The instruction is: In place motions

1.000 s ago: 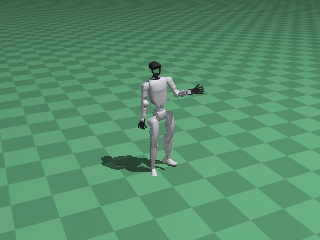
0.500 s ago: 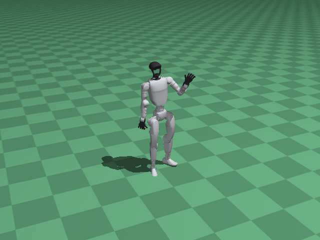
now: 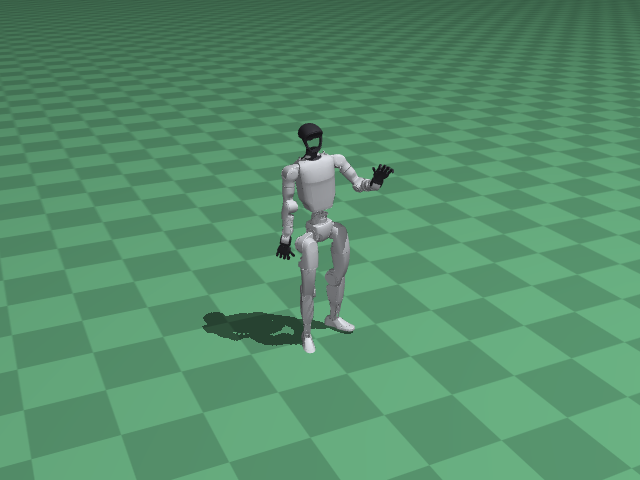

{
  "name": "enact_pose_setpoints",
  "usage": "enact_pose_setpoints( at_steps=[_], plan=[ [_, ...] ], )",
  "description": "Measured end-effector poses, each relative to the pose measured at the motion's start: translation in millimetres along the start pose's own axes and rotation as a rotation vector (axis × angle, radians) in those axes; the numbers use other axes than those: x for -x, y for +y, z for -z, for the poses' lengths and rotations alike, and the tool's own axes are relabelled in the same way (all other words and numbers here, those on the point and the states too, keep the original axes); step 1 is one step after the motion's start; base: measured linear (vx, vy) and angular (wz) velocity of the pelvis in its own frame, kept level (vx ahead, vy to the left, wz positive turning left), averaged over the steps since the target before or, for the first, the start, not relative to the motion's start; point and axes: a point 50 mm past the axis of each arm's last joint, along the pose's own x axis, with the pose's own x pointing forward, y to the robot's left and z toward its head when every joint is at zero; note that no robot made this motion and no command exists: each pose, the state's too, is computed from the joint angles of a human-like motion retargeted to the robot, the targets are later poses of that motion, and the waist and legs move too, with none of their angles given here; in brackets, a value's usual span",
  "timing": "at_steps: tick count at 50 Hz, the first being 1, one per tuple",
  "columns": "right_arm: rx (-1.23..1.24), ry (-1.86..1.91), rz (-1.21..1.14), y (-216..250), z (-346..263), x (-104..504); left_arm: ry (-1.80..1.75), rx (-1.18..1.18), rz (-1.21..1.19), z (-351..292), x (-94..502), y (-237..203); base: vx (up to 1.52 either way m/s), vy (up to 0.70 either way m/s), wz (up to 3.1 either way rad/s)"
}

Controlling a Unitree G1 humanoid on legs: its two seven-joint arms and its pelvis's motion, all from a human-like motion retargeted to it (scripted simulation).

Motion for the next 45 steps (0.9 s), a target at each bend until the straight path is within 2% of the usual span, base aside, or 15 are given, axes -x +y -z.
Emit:
enact_pose_setpoints(
  at_steps=[3,5,7,10,12,14,17,20,22,24,27,29,34,39,45],
  plan=[
    [-0.003,-0.003,0.009,0,0,0,0.204,-0.083,0.333,34,55,-30,0.0,0.0,0.0],
    [-0.005,0.0,0.008,1,1,-1,0.447,-0.118,0.691,58,114,-58,0.02,0.01,-0.29],
    [-0.019,-0.001,0.002,2,2,-1,0.755,-0.159,1.177,76,191,-77,0.0,0.0,-0.4],
    [-0.048,-0.01,-0.013,4,1,-2,1.123,-0.24,1.846,76,300,-72,-0.01,-0.01,-0.32],
    [-0.058,-0.019,-0.017,4,-1,-1,1.258,-0.233,1.938,68,358,-56,0.0,0.0,0.0],
    [-0.047,-0.029,-0.019,2,-6,0,1.644,-0.166,1.727,47,412,-21,-0.01,-0.03,0.07],
    [-0.001,-0.045,-0.003,-5,-15,4,2.375,-0.18,1.2,-3,474,36,0.02,-0.08,0.34],
    [0.03,-0.069,0.043,-15,-21,8,2.721,-0.107,0.815,-48,504,53,0.04,-0.04,0.61],
    [0.023,-0.086,0.073,-20,-21,10,2.703,0.056,0.873,-58,512,58,-0.02,0.02,0.35],
    [0.002,-0.085,0.081,-21,-17,10,2.607,0.111,1.049,-57,516,67,-0.02,0.0,-0.21],
    [-0.047,-0.052,0.045,-16,-9,7,2.482,0.048,1.309,-50,518,83,-0.06,-0.03,-0.82],
    [-0.083,-0.035,0.009,-10,-4,5,2.458,-0.011,1.363,-44,517,91,-0.08,-0.09,-0.77],
    [-0.131,-0.044,-0.028,-3,-2,2,2.466,-0.043,1.143,-23,504,81,-0.07,-0.09,0.04],
    [-0.093,-0.057,0.013,-11,-7,5,2.361,0.187,0.904,1,478,33,-0.07,-0.05,0.38],
    [-0.111,-0.11,0.063,-26,-16,12,2.019,0.315,1.013,37,422,-22,-0.15,-0.02,0.7]
  ],
)
